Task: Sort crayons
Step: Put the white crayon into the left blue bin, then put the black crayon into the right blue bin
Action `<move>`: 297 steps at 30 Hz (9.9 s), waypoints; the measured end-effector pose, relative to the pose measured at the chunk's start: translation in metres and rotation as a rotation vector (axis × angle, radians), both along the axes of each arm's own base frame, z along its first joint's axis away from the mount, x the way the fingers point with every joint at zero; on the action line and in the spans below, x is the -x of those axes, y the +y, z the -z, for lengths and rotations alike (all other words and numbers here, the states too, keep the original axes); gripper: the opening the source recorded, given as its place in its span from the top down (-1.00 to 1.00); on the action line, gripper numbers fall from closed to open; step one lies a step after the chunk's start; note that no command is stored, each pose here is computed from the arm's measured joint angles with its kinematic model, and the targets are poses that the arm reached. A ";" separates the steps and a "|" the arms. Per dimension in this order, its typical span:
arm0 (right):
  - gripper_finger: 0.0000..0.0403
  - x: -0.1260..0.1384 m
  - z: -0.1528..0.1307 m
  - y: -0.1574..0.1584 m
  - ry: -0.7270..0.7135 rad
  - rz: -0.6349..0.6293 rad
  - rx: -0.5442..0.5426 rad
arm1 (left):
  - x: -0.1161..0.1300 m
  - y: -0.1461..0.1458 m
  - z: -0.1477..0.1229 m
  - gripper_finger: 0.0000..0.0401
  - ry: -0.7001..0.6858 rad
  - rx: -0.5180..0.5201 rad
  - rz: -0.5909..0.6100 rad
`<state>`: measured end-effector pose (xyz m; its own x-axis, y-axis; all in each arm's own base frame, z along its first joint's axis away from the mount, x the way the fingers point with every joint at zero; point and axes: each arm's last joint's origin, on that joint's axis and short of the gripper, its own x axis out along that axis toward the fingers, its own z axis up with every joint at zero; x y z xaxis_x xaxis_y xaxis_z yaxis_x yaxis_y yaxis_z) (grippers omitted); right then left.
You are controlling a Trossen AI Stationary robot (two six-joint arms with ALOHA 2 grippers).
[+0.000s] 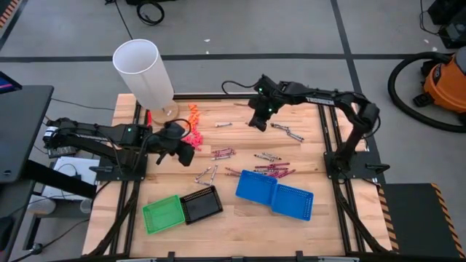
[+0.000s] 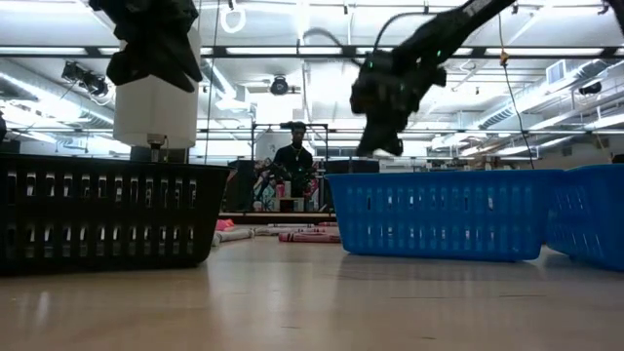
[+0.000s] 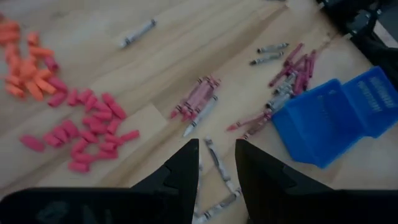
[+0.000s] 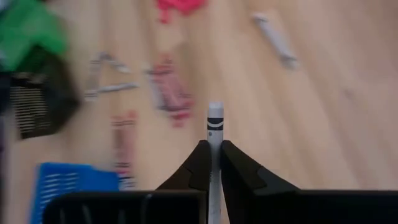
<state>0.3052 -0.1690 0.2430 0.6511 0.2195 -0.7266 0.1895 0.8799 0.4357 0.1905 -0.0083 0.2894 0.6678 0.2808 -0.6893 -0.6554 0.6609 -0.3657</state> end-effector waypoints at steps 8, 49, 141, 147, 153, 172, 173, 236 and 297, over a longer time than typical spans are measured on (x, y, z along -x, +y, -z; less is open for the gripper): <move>0.84 -0.012 -0.022 0.057 -0.045 -0.141 -0.056 | -0.001 0.004 -0.002 0.43 0.015 -0.181 -0.008; 0.51 -0.005 0.056 0.189 0.255 -0.217 -0.199 | -0.042 0.000 0.027 0.43 0.169 -0.331 0.145; 0.42 0.067 0.110 0.126 0.427 -0.014 0.383 | -0.034 0.015 0.007 0.43 -0.010 -0.164 0.121; 0.78 0.067 0.111 0.126 0.425 -0.015 0.375 | -0.031 0.015 0.010 0.43 0.034 -0.169 0.140; 0.92 0.064 0.105 0.125 0.443 -0.022 0.341 | -0.026 0.015 0.006 0.43 0.017 -0.150 0.130; 0.86 0.043 0.030 0.133 0.555 0.291 0.023 | -0.030 -0.008 -0.002 0.43 0.015 -0.459 0.489; 0.86 0.043 0.023 0.135 0.542 0.314 0.009 | -0.032 -0.012 -0.004 0.43 -0.004 -0.479 0.518; 0.39 0.070 0.005 0.271 0.383 0.217 0.025 | -0.038 -0.024 0.033 0.43 -0.327 -0.255 0.539; 0.56 0.065 0.147 0.135 -0.078 0.015 0.473 | -0.040 -0.015 0.028 0.43 -0.473 -0.021 -0.014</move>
